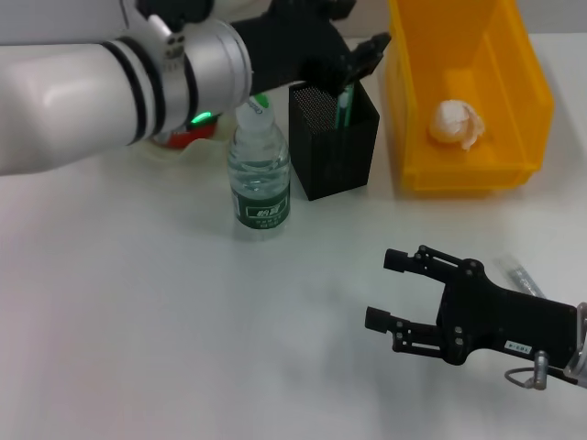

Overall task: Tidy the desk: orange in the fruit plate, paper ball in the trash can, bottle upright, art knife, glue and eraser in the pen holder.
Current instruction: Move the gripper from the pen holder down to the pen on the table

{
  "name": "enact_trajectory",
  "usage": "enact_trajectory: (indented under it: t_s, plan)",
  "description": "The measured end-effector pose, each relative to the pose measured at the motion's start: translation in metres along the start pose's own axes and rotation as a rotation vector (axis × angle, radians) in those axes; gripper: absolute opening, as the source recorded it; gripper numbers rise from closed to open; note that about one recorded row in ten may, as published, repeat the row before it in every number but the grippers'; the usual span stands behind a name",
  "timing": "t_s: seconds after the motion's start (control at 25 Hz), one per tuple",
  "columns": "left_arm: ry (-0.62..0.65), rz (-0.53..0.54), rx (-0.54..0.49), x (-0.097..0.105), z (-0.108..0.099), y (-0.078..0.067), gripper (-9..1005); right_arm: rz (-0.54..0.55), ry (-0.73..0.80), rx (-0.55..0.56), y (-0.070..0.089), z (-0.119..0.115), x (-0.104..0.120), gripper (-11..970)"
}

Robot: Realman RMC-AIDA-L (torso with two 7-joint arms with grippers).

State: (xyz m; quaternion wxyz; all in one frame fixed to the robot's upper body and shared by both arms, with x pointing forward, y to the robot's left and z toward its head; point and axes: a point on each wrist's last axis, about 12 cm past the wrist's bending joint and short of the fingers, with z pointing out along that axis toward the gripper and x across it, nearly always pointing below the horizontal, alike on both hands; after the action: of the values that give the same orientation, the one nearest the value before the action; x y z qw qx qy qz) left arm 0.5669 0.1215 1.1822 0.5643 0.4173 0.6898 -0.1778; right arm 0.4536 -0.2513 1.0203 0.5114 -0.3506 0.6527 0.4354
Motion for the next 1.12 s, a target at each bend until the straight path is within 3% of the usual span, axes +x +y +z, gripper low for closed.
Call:
enact_trajectory:
  t_s: [0.2, 0.32, 0.4, 0.44, 0.6, 0.64, 0.72, 0.88, 1.04, 1.12]
  plan:
    - [-0.042, -0.017, -0.018, -0.007, -0.015, -0.003, 683, -0.001, -0.007, 0.008, -0.001, -0.001, -0.001, 817]
    - [-0.096, -0.100, -0.001, -0.011, -0.035, -0.001, 735, -0.004, -0.008, 0.006, -0.001, -0.001, -0.001, 817]
    - [-0.121, -0.137, 0.027, -0.013, -0.043, 0.003, 770, -0.006, -0.008, 0.006, -0.001, -0.001, -0.002, 817]
    - [-0.177, -0.206, 0.113, -0.011, -0.056, 0.010, 787, -0.006, -0.008, 0.006, -0.001, -0.001, -0.002, 817]
    - [-0.246, -0.272, 0.202, -0.002, -0.068, 0.019, 795, -0.005, -0.009, 0.006, -0.001, -0.001, -0.001, 817]
    - [-0.304, -0.317, 0.285, 0.013, -0.079, 0.029, 797, -0.004, -0.009, 0.007, -0.001, -0.001, -0.001, 817]
    - [-0.326, -0.328, 0.350, 0.024, -0.085, 0.032, 801, -0.002, -0.009, 0.008, 0.000, -0.002, 0.000, 817]
    - [-0.329, -0.324, 0.486, 0.060, -0.095, 0.030, 805, 0.003, -0.016, 0.002, 0.002, -0.003, -0.001, 817]
    - [-0.321, -0.287, 0.507, 0.079, -0.099, 0.025, 805, -0.002, -0.031, -0.013, 0.004, -0.007, -0.002, 817]
    - [-0.288, -0.244, 0.450, 0.108, -0.108, 0.018, 805, -0.010, -0.042, -0.025, 0.005, -0.009, -0.004, 817]
